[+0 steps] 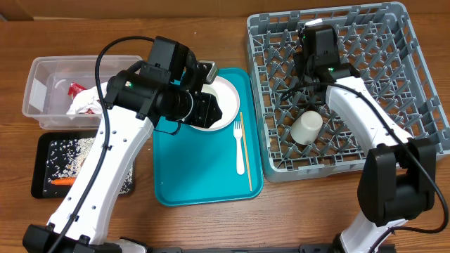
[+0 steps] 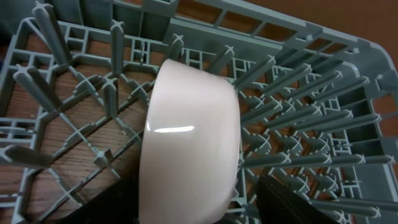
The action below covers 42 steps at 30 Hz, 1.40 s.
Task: Sort waste into correct bins and load items into the dishwasher
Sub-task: 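Set the pink bowl upright at the rack's back and lower left gripper to white bowl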
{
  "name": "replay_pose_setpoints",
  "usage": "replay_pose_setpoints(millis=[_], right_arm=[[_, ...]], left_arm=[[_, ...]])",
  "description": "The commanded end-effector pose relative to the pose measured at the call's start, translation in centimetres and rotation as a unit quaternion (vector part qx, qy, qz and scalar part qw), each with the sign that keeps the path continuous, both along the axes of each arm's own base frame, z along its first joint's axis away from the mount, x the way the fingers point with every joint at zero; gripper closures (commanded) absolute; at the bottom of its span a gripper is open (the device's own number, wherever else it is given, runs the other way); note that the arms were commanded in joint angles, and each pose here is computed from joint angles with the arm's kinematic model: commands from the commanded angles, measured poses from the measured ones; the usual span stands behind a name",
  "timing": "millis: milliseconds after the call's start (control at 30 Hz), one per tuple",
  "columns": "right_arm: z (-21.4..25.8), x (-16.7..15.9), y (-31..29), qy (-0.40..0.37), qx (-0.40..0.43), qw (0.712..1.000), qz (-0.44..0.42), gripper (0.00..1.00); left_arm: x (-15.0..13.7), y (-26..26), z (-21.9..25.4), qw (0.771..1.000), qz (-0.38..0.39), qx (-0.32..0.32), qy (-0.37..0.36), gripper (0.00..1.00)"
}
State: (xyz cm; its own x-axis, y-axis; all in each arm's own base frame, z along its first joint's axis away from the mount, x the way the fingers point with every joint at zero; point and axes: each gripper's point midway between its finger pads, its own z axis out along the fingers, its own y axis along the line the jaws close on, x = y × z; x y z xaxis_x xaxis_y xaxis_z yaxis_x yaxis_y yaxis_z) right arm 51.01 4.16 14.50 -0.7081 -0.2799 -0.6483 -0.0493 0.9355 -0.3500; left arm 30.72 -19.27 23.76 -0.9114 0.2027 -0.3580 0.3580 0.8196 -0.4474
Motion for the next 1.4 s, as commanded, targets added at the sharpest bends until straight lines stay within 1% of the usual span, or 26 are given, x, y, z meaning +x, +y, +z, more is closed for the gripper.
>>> replay_pose_setpoints(millis=[0,100,267,367,533,633,767,867,1033,1133,1367], right_arm=[[0.0,0.1,0.7,-0.002,0.008,1.000,0.009,0.35],[0.2,0.2,1.1,-0.006,0.009,1.000,0.012,0.26],[1.6,0.4,1.2,-0.012,0.018,1.000,0.005,0.18],[3.2,0.1,1.4,-0.019,0.045,0.999,-0.006,0.15],[6.3,-0.8,4.1,-0.018,0.119,0.992,0.039,0.10],[8.1,-1.3,4.3,-0.036,0.154,0.987,0.024,0.09],[8.5,-2.2,4.2,-0.029,0.175,0.984,0.003,0.09],[8.1,-3.6,5.3,0.001,0.219,0.976,0.005,0.07],[7.4,-6.4,7.2,0.066,0.277,0.958,0.025,0.03],[6.3,-8.6,7.9,0.118,0.291,0.949,0.031,0.00],[4.1,-12.4,7.4,0.205,0.283,0.937,0.010,0.00]], left_arm=[[-0.1,-0.1,-0.6,1.000,0.000,0.007,0.006,0.69],[-0.1,-0.1,-0.6,1.000,0.000,0.007,0.007,0.69],[-0.1,0.0,-0.6,1.000,0.000,0.008,0.008,0.69],[0.0,0.1,-0.7,1.000,0.002,0.013,0.006,0.68],[0.2,0.8,-1.1,0.999,0.012,0.034,0.002,0.68],[0.0,0.9,-1.2,0.999,0.013,0.036,0.007,0.68],[0.3,1.8,-1.5,0.998,0.024,0.062,0.002,0.69],[0.8,2.7,-2.0,0.995,0.049,0.087,0.000,0.68],[1.6,3.0,-3.4,0.992,0.070,0.102,0.017,0.68],[2.4,3.4,-5.0,0.988,0.091,0.122,0.034,0.67],[5.1,5.3,-9.9,0.969,0.141,0.195,0.059,0.67]])
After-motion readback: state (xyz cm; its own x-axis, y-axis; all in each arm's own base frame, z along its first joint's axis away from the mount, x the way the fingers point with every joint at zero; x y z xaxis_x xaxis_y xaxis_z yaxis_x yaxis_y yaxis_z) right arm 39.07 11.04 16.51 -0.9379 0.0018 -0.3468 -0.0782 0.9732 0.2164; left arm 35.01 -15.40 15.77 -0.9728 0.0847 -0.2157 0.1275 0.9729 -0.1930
